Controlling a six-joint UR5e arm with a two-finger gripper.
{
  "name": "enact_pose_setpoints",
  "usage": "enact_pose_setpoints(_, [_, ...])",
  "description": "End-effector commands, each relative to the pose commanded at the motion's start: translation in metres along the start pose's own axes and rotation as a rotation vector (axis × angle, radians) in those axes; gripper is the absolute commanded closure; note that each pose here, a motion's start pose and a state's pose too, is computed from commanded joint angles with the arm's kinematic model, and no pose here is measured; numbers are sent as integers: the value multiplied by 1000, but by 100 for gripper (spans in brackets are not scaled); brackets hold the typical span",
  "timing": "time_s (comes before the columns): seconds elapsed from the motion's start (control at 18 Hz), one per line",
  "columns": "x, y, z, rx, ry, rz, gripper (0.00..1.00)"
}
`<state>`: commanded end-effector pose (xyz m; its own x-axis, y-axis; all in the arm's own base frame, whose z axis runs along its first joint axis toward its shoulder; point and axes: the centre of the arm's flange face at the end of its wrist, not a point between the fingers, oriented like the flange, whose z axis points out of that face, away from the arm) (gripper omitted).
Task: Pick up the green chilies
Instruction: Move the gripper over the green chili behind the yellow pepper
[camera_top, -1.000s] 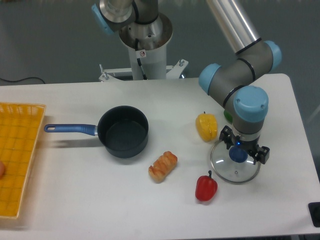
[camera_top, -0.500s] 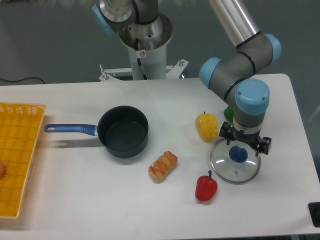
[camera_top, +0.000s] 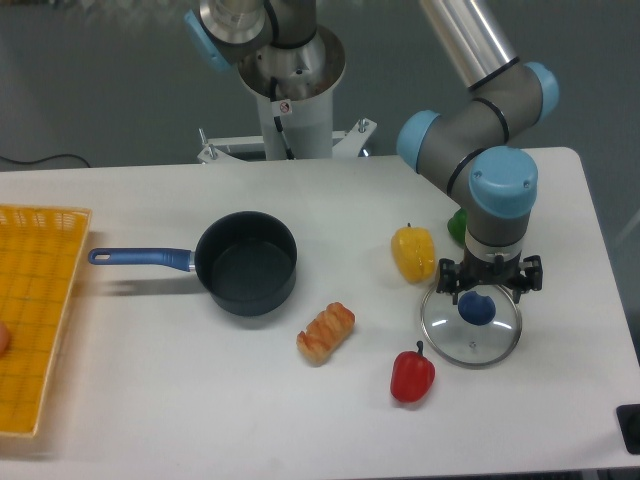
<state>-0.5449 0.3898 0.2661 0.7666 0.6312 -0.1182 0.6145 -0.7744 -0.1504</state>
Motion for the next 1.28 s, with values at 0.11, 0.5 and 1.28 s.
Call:
enact_pose_setpoints(0.11, [-3, 7, 1, -13, -1, -52, 0])
enact_pose_setpoints(0.5, [-17, 44, 6, -84, -41, -144, 0])
enact_pose_setpoints(1.28, [-32, 73, 9, -146, -8, -108, 0])
